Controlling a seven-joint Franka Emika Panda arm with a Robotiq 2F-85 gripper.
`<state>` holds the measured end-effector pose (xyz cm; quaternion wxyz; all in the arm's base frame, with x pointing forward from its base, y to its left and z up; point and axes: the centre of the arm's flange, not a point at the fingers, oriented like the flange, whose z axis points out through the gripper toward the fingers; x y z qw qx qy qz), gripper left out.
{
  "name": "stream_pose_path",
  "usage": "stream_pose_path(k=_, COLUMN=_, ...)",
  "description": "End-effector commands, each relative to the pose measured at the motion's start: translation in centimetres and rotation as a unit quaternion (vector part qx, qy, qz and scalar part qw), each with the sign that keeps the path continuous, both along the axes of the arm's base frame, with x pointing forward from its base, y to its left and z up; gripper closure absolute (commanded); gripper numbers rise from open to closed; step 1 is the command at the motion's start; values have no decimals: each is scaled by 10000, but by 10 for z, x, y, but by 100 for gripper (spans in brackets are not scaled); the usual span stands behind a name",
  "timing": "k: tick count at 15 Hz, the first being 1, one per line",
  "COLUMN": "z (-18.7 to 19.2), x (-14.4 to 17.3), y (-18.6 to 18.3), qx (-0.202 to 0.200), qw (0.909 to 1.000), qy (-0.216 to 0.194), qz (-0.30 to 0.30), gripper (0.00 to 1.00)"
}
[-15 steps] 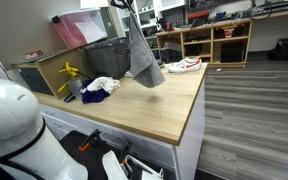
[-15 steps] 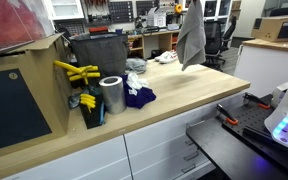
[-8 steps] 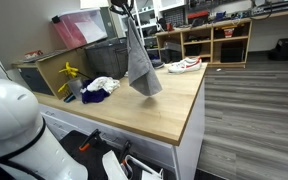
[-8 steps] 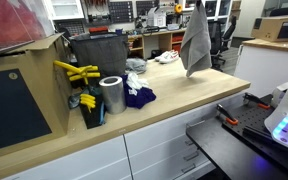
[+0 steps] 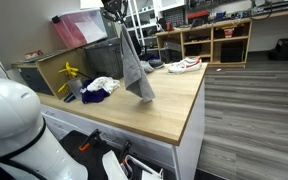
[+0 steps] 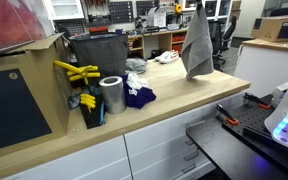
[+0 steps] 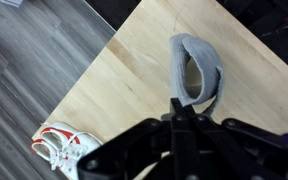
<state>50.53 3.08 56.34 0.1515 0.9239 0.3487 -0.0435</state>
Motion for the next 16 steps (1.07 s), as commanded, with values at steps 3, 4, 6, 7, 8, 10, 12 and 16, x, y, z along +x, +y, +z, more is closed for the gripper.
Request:
stream_pose_path(k=3, z=21, x=-31, y=5, qx=337, qw=9983, qy=318, qz=346, gripper=99)
stream_pose_path(k=4, z=26, x=-34, y=6, qx=419, qw=9978, qy=340, qz=388, gripper=99)
stream_pose_path(k=6, z=37, x=-41, y=5, qx=631, qw=9962, qy=400, qz=453, gripper=99)
stream_pose_path(k=7, z=40, x=-42, y=4, qx=756, qw=9952, qy=449, qz=441, gripper=99)
stream_pose_path(k=8, z=43, x=-45, y=3, qx=879, qw=9938, qy=512, qz=439, gripper=99)
stream_pose_path(k=10, z=43, x=-47, y=-2, qx=1036, qw=9924, qy=577, qz=325, gripper=99)
stream_pose_path(k=12, z=35, x=-43, y=-11, qx=1135, qw=9915, qy=625, qz=101, gripper=99)
stream_pose_path(k=16, z=-3, x=-20, y=-30, qx=877, qw=9945, qy=360, qz=-438, gripper=99)
